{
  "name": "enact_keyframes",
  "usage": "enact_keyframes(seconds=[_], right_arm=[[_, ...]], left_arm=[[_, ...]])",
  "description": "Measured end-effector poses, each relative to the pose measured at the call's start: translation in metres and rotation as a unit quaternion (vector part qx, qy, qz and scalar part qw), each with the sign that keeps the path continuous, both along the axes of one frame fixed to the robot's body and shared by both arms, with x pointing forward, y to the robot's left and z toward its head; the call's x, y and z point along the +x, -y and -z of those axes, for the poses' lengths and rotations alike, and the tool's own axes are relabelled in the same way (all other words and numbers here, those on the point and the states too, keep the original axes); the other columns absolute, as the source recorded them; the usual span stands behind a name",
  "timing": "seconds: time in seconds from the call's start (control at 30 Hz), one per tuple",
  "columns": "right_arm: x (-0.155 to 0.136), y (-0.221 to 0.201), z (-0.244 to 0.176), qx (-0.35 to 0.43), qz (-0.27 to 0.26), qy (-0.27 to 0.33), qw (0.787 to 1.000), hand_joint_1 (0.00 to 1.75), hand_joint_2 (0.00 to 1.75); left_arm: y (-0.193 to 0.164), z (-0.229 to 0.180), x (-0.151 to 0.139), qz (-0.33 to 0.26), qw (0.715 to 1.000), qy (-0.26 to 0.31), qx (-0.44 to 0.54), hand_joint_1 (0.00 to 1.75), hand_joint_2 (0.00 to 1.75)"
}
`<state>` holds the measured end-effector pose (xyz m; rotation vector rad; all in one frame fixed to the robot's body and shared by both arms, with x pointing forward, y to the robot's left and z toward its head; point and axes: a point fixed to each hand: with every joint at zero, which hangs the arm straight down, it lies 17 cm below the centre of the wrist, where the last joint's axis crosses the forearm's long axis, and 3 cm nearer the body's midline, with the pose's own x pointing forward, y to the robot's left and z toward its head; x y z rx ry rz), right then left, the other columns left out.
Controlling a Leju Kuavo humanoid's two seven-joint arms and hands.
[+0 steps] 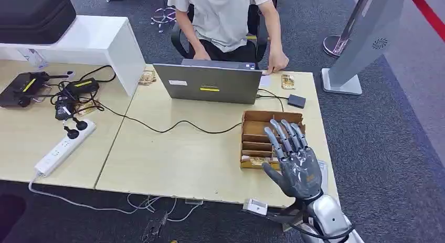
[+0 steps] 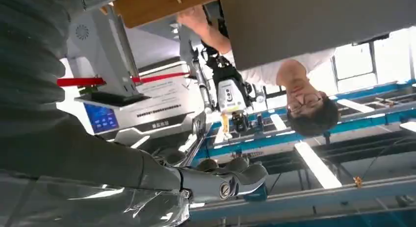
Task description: Pass the card to the sensor for recognition and then transmit it.
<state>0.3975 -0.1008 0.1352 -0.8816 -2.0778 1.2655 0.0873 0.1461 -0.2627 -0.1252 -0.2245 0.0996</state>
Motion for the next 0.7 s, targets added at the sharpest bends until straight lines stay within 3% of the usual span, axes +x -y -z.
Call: enact_keyframes(seconds=[0.3, 0.7], right_arm=[[-0.010, -0.021, 0.024, -0.005, -0.050, -0.059, 0.997, 0.00, 1.75], [0.002, -0.049, 0.049, -0.033, -0.085, -0.112, 0.990, 0.00, 1.75]], left_arm=[[-0.001, 0.000, 0.000, 0.007, 1.000, 0.001, -0.001, 0.00, 1.75], [0.001, 0.000, 0.000, 0.017, 1.000, 0.004, -0.002, 0.00, 1.75]])
